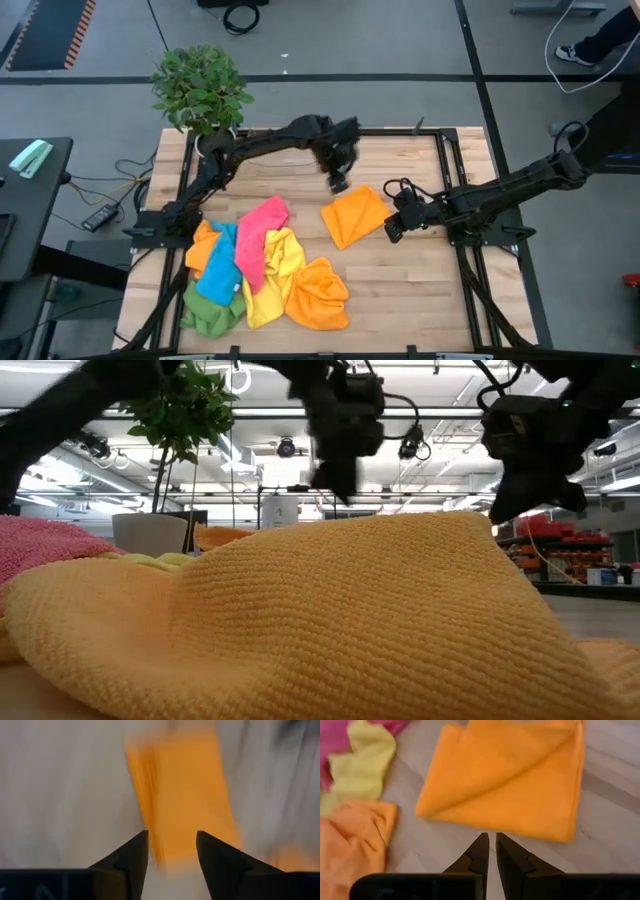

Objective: Fold microfiber towels
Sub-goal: Fold the top right orange microfiber cloth

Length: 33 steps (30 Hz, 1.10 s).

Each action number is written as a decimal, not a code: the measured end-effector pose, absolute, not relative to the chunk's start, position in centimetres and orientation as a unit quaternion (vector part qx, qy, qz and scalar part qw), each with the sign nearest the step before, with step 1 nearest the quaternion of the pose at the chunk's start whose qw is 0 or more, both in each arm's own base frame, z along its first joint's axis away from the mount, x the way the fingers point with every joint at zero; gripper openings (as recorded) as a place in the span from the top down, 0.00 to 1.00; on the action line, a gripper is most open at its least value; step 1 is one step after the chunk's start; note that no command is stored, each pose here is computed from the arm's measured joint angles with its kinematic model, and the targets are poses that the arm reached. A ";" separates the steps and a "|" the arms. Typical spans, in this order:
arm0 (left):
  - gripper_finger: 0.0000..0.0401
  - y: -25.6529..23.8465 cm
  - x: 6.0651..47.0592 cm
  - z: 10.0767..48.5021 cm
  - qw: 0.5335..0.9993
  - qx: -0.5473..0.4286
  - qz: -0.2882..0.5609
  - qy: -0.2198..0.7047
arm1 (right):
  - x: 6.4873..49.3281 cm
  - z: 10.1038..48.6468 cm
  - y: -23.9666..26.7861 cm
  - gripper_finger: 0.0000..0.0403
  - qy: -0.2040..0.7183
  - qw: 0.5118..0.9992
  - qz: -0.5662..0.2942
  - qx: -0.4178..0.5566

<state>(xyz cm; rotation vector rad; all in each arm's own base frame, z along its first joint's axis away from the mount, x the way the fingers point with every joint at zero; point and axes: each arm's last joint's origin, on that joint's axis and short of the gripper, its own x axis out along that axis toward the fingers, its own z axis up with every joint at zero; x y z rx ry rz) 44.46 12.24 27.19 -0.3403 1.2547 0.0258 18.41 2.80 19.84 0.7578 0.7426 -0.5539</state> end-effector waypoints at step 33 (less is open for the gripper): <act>0.96 4.0 35.7 13.6 0.927 -0.143 0.045 0.344 | 33.4 17.2 -10.5 0.64 0.455 0.832 -0.098 0.301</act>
